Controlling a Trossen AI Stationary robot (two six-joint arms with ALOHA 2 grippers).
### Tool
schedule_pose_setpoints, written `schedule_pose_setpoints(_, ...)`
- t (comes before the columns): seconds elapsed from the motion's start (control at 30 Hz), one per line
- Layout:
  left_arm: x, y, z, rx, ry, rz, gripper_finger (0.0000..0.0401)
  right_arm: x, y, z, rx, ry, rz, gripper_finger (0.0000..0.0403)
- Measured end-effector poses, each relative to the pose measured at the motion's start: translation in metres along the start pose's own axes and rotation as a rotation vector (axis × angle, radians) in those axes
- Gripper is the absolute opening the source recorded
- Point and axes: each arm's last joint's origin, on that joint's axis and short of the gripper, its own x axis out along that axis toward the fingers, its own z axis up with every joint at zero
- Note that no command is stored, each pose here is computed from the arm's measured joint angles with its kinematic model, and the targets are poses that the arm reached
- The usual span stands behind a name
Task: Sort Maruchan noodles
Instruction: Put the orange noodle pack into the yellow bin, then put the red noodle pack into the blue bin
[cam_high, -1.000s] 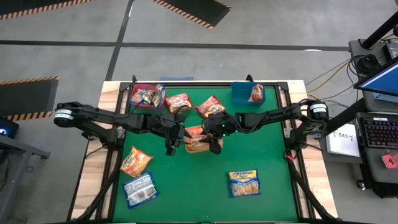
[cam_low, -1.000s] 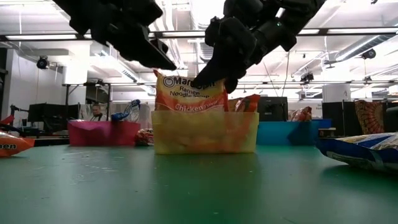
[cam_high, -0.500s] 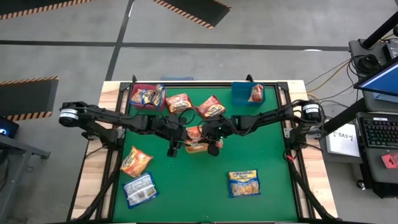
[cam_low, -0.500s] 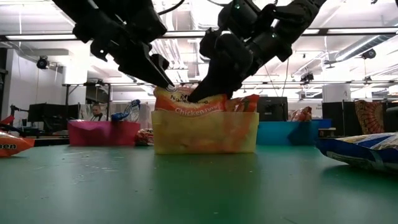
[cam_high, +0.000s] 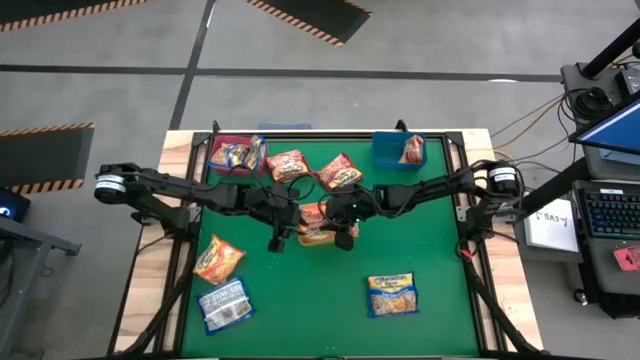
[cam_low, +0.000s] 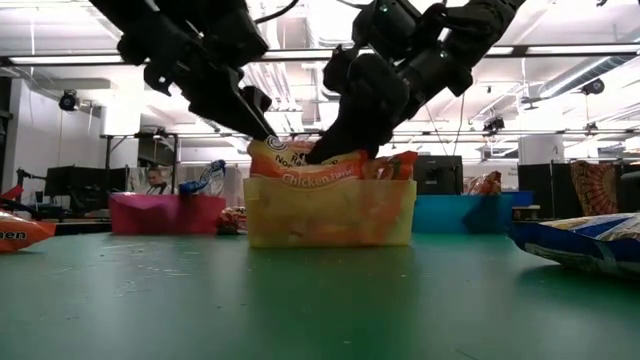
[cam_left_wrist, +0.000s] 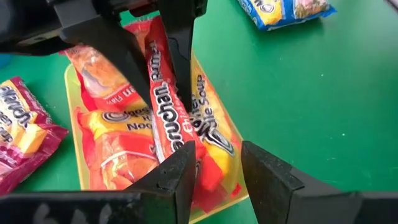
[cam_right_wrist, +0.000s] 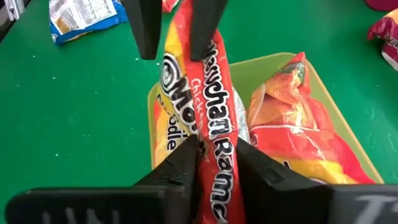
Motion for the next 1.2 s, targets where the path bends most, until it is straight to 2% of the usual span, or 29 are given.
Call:
schedule_pose_setpoints(0.3,-0.031,-0.004,0.007,0.042,-0.06,0.012,0.0111,-0.023,0.005,0.015,0.025,-0.044,0.004,0.0164)
schedule_pose_setpoints(0.47,-0.059,-0.005,0.014,0.154,-0.188,0.061,0.0111,-0.056,0.002,0.034,0.089,-0.126,-0.01,0.0186)
schedule_pose_setpoints(0.6,-0.076,-0.005,0.018,0.191,-0.303,0.104,0.0111,-0.083,-0.006,0.047,0.166,-0.21,-0.031,0.0182)
schedule_pose_setpoints(0.73,-0.083,-0.007,0.015,0.199,-0.359,0.121,0.0111,-0.101,-0.013,0.055,0.241,-0.271,-0.046,0.0171)
schedule_pose_setpoints(0.83,-0.086,-0.008,0.013,0.197,-0.355,0.12,0.0111,-0.106,-0.017,0.057,0.283,-0.292,-0.057,0.0163)
schedule_pose_setpoints(0.93,-0.087,-0.008,0.011,0.194,-0.34,0.119,0.0111,-0.108,-0.021,0.057,0.337,-0.309,-0.114,0.0154)
schedule_pose_setpoints(1.2,-0.085,-0.004,0.004,0.125,-0.246,0.256,0.0111,-0.107,-0.045,0.053,0.452,-0.314,-0.202,0.0141)
